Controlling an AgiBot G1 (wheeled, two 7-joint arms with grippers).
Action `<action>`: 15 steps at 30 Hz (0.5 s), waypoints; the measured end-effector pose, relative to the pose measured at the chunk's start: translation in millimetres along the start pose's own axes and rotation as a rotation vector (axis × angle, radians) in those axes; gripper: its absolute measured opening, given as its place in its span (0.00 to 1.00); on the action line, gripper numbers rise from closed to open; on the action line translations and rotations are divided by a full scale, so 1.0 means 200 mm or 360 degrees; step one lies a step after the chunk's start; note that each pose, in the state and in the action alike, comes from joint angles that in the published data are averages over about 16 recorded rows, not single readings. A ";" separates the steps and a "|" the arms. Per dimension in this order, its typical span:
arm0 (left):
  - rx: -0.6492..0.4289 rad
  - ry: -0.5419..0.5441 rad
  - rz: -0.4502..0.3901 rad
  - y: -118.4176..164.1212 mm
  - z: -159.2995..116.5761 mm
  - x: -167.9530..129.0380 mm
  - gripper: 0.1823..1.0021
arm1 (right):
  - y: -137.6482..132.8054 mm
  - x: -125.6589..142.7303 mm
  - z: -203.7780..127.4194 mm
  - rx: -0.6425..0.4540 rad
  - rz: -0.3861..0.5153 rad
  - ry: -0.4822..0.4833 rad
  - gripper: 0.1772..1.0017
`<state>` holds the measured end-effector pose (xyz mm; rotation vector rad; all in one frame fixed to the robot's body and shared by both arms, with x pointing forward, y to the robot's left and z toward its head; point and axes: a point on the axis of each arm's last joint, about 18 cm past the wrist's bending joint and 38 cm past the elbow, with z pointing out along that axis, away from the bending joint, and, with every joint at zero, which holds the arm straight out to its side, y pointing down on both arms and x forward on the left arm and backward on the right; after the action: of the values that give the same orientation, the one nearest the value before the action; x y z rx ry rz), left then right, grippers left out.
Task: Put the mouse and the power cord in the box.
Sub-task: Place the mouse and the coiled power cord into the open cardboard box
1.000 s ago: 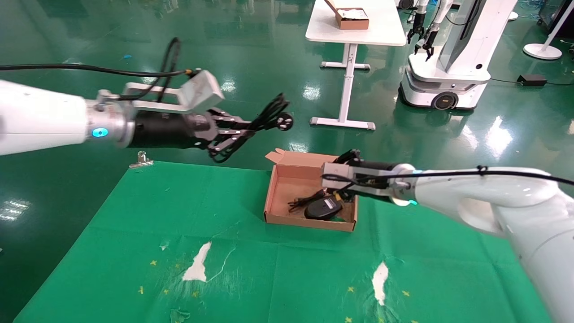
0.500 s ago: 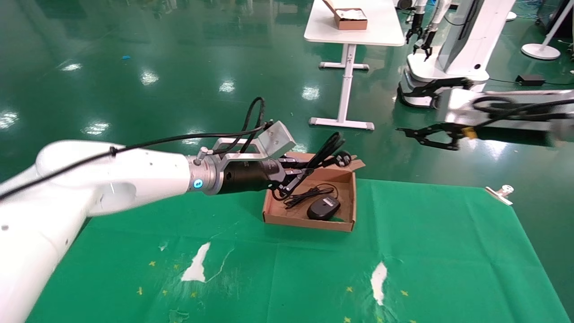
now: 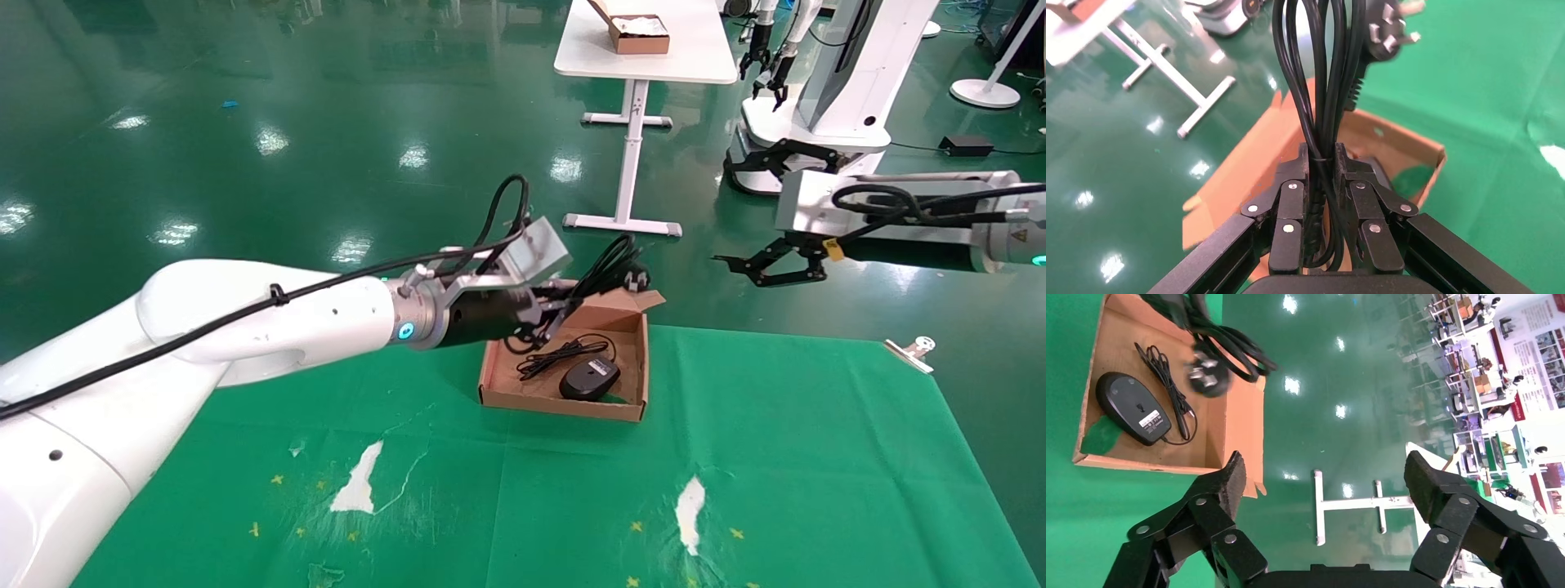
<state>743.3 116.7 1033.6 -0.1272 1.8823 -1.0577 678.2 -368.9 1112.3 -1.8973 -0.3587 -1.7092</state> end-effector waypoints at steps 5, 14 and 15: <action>0.0002 -0.0010 0.0012 -0.01 0.01 0.00 0.11 | 0.00 0.00 0.00 0.0003 0.0001 -0.0001 0.89; 0.0034 0.0030 -0.0056 0.03 -0.04 0.01 0.18 | -0.01 -0.02 0.01 0.0033 0.0056 0.0015 0.98; 0.0043 0.0039 -0.0071 0.04 -0.04 0.01 0.19 | -0.01 -0.03 0.01 0.0043 0.0070 0.0018 0.99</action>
<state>737.7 126.2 1027.2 -0.1417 1.8942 -1.1196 678.0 -365.9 1107.0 -1.8621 -0.3319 -1.6775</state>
